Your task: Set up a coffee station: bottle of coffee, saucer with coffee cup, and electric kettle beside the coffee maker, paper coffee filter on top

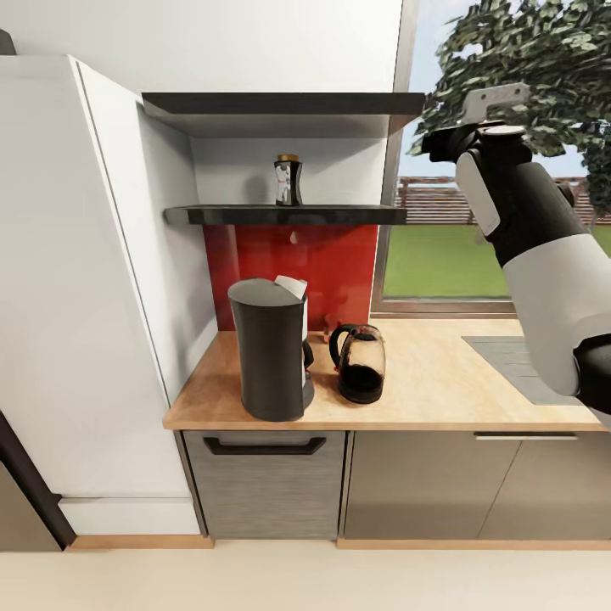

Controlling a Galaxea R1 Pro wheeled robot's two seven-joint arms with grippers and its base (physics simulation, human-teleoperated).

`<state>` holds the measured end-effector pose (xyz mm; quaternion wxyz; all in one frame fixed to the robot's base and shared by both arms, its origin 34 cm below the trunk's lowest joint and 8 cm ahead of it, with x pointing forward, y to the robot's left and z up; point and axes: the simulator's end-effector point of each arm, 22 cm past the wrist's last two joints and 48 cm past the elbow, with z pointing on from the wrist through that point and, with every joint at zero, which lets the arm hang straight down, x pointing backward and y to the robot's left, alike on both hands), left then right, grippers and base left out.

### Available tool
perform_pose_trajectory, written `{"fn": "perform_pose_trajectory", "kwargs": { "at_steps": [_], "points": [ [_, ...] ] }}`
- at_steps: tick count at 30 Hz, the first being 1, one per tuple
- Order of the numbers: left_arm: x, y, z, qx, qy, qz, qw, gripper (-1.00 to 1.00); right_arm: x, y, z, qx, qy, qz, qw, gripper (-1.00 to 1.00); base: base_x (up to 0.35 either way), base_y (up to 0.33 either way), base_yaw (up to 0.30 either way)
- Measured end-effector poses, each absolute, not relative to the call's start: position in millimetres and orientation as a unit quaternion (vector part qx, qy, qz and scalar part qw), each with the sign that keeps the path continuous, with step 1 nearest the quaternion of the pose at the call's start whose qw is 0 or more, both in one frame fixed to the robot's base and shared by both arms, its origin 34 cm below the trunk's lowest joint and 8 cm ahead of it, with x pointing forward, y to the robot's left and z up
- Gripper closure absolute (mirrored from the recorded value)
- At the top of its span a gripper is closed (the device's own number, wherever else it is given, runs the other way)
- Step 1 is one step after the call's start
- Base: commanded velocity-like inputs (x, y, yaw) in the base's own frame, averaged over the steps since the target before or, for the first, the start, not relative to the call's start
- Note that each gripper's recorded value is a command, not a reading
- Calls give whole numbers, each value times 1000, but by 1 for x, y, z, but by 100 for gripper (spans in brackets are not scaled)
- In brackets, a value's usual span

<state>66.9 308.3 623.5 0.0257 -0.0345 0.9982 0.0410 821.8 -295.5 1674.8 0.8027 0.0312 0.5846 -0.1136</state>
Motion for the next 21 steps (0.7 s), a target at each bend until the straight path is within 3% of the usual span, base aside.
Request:
{"fn": "perform_pose_trajectory", "kwargs": {
  "at_steps": [6, 21],
  "points": [
    [67, 308, 624, -35, 998, 43, 25, -100, 821, -295, 1676, 31, 584, -113, 804, -100, 0, 0, 27],
    [65, 306, 624, -35, 998, 42, 24, -100, 828, -297, 1664, 31, 592, -115, 797, -100, 0, 0, 241]
  ]
}}
